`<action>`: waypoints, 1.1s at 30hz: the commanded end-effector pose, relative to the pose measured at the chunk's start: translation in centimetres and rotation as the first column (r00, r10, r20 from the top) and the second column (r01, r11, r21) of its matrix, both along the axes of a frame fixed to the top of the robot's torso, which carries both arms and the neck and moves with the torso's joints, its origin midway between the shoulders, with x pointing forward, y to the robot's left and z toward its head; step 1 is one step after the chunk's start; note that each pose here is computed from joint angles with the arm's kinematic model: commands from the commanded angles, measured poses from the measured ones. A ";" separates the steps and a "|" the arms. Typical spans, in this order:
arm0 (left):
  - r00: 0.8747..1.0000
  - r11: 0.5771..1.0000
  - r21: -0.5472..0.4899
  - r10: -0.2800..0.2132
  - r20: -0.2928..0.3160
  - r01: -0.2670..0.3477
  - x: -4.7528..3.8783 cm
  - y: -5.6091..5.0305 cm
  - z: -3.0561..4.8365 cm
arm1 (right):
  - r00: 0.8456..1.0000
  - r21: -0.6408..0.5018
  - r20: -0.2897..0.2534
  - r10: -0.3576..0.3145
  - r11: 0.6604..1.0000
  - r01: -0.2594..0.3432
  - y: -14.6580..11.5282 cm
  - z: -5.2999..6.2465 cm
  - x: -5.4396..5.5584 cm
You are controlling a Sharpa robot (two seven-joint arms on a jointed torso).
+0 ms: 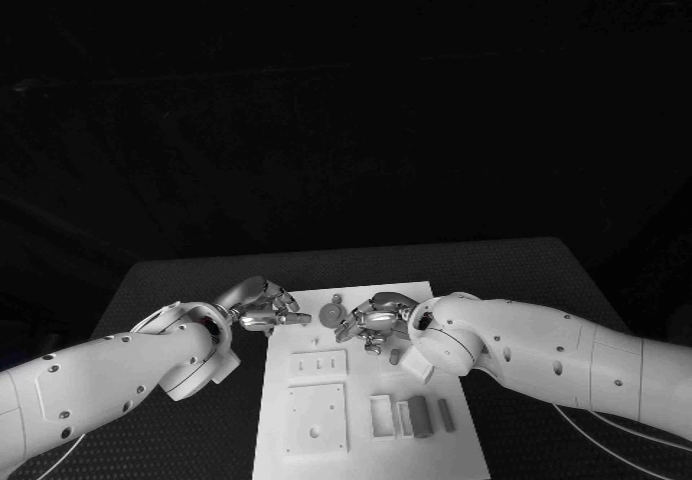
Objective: Assemble the parts on the task board
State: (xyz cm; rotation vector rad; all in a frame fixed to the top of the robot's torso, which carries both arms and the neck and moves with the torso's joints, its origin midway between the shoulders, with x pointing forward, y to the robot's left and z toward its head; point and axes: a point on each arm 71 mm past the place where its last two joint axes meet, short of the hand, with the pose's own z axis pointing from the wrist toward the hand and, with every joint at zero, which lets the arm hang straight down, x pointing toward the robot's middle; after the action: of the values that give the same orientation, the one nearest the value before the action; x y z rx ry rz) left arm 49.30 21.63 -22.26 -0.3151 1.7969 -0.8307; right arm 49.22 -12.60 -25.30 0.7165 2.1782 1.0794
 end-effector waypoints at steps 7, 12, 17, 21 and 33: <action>0.981 0.983 -0.039 -0.174 0.088 0.178 -0.89 -1.7 0.86 | 0.974 0.049 -0.012 0.225 0.973 -0.224 0.3 0.7 -0.3; 0.905 0.945 0.085 -0.328 0.270 0.317 -1.87 -3.1 1.82 | 0.948 0.073 -0.049 0.315 0.948 -0.311 0.1 1.3 0.0; 0.816 0.909 0.163 -0.417 0.399 0.385 -2.94 -4.3 2.62 | 0.925 0.083 -0.081 0.372 0.927 -0.366 -0.5 1.8 0.8; 0.766 0.891 0.183 -0.451 0.458 0.416 -3.89 -5.3 3.19 | 0.918 0.062 -0.096 0.384 0.923 -0.380 -0.9 2.0 1.5; 0.731 0.841 0.225 -0.539 0.419 0.491 -5.18 -7.5 3.14 | 0.902 0.040 -0.109 0.417 0.909 -0.415 -0.7 1.9 1.6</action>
State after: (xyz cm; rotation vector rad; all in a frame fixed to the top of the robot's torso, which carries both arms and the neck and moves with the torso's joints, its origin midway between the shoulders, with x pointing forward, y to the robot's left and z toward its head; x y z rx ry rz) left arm 44.41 14.60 -19.11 0.3912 1.4615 -1.0879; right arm 51.20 -13.57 -23.32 0.3856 2.4539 1.2753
